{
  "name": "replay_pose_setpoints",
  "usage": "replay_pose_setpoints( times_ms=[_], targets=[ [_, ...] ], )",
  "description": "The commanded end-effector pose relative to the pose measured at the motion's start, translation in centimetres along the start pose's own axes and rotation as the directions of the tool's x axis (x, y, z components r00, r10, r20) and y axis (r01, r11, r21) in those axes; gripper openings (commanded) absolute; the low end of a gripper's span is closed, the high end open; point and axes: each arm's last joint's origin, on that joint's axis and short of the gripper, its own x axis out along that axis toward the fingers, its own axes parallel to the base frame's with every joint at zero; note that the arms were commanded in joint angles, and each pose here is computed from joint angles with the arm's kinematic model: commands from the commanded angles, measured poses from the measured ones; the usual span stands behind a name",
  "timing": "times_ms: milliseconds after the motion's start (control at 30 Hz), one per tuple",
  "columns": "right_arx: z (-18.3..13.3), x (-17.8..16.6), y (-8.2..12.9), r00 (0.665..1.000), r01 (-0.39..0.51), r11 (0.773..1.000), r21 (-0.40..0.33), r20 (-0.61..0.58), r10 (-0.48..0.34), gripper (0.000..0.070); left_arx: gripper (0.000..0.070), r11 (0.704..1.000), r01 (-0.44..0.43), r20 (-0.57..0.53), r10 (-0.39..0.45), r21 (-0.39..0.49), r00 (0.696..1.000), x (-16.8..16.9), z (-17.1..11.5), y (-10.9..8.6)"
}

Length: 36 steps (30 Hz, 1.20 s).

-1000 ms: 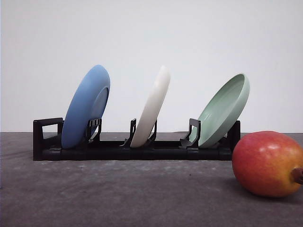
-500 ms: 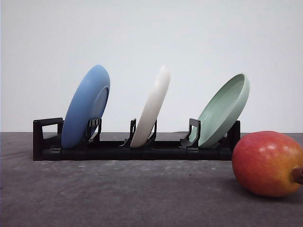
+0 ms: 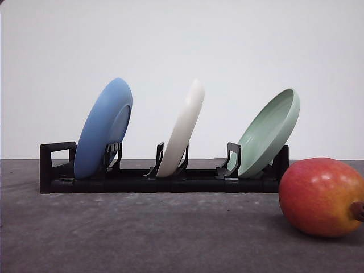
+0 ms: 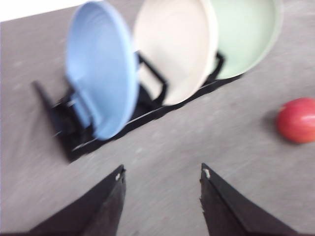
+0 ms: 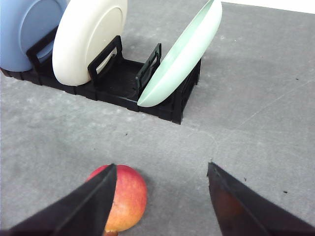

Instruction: Place pomegranate in white plate

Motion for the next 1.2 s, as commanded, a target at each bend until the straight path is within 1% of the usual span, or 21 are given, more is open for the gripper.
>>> replay_pose_setpoints(
  times_ms=[0,67,133,300,400,600,700,800,900,1000,1167],
  targets=[
    [0.5,-0.3,0.1,1.000,-0.005,1.000,-0.002,0.024,0.005,0.0377,0.0306,0.999,0.026,0.050,-0.027,0.038,0.998,0.0,1.0,-0.2],
    [0.5,-0.3,0.1,1.000,-0.005,1.000,-0.001,0.024,0.005,0.0377,0.0325,0.998,0.048,0.074,-0.051,0.044,0.996,0.6,1.6,-0.3],
    [0.5,-0.3,0.1,1.000,-0.005,1.000,-0.001,0.024,0.005,0.0377,0.0325,0.995,0.078,0.086,-0.082,0.058,0.993,1.5,2.1,-0.5],
    [0.5,-0.3,0.1,1.000,-0.005,1.000,-0.002,0.025,0.005,0.0377,0.0329,0.982,0.162,0.080,-0.171,0.101,0.982,4.7,3.1,-1.4],
    [0.5,-0.3,0.1,1.000,-0.006,1.000,-0.002,0.024,0.006,0.0377,0.0363,0.975,0.185,0.081,-0.196,0.127,0.977,6.9,3.5,-2.2],
    [0.5,-0.3,0.1,1.000,-0.006,1.000,-0.002,0.024,0.006,0.0377,0.0364,0.980,0.121,0.134,-0.143,0.161,0.981,11.3,4.3,-4.0],
    [0.5,-0.3,0.1,1.000,-0.006,1.000,-0.002,0.024,0.006,0.0377,0.0364,0.985,0.091,0.166,-0.116,0.149,0.979,13.5,4.4,-5.0],
    [0.5,-0.3,0.1,1.000,-0.006,1.000,-0.003,0.024,0.006,0.0377,0.0365,0.989,0.077,0.176,-0.099,0.128,0.979,15.5,4.5,-5.9],
    [0.5,-0.3,0.1,1.000,-0.006,1.000,-0.003,0.025,0.006,0.0377,0.0366,0.990,0.064,0.157,-0.083,0.127,0.984,17.5,4.7,-6.7],
    [0.5,-0.3,0.1,1.000,-0.006,1.000,-0.003,0.025,0.006,0.0377,0.0365,0.991,0.029,0.120,-0.044,0.128,0.992,19.7,5.0,-7.3],
    [0.5,-0.3,0.1,1.000,-0.006,1.000,-0.003,0.025,0.006,0.0377,0.0364,0.997,-0.048,0.055,0.045,0.059,0.997,23.1,5.6,-7.7]
  ],
)
